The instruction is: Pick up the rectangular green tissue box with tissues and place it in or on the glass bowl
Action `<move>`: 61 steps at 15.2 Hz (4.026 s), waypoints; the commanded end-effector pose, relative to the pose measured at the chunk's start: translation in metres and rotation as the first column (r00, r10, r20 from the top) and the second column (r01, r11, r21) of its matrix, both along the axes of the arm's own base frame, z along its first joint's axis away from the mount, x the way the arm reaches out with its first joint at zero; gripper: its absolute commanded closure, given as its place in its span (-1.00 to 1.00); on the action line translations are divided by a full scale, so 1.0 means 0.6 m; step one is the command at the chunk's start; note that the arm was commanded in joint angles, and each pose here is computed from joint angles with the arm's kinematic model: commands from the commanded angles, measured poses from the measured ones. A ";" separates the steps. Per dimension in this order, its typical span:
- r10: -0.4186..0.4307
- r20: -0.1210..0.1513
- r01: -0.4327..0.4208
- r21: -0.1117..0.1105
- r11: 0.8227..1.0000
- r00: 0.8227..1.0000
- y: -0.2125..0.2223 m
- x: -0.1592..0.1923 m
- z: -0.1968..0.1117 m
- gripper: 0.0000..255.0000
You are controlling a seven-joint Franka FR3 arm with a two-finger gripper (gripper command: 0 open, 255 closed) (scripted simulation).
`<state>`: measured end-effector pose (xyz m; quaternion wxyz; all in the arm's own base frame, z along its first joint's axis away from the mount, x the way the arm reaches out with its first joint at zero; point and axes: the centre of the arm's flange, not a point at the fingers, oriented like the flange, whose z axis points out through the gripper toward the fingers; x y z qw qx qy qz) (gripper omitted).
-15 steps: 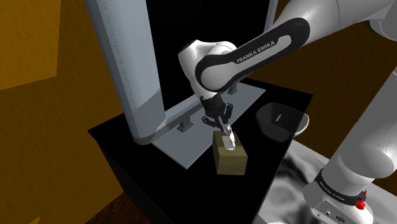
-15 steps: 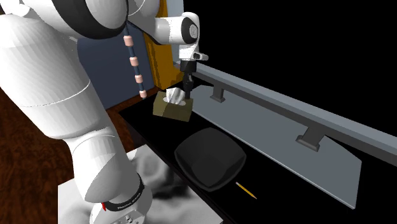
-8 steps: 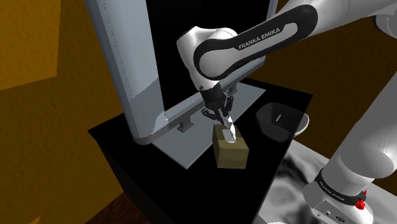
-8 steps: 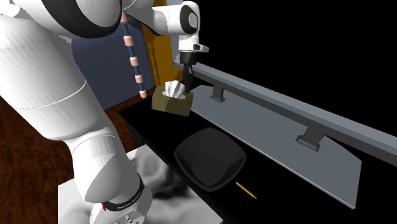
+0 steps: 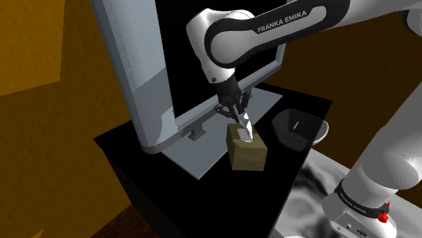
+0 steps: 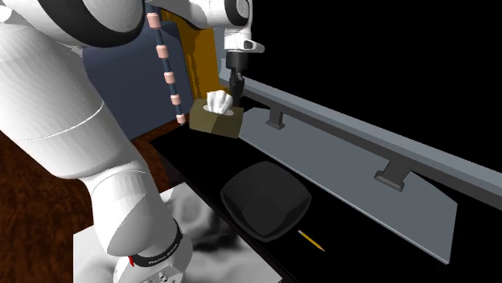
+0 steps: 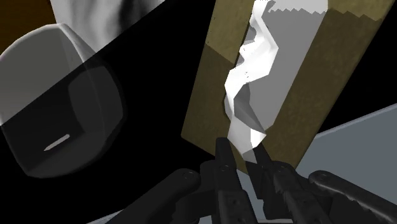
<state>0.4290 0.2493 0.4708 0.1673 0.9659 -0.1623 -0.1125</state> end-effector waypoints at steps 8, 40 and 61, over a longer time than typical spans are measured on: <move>0.000 0.000 0.000 0.000 1.000 1.000 -0.001 0.000 0.079 1.00; 0.000 0.000 0.000 0.000 1.000 1.000 -0.559 -0.120 0.207 1.00; 0.000 0.000 0.000 0.000 1.000 1.000 -0.559 -0.120 0.022 1.00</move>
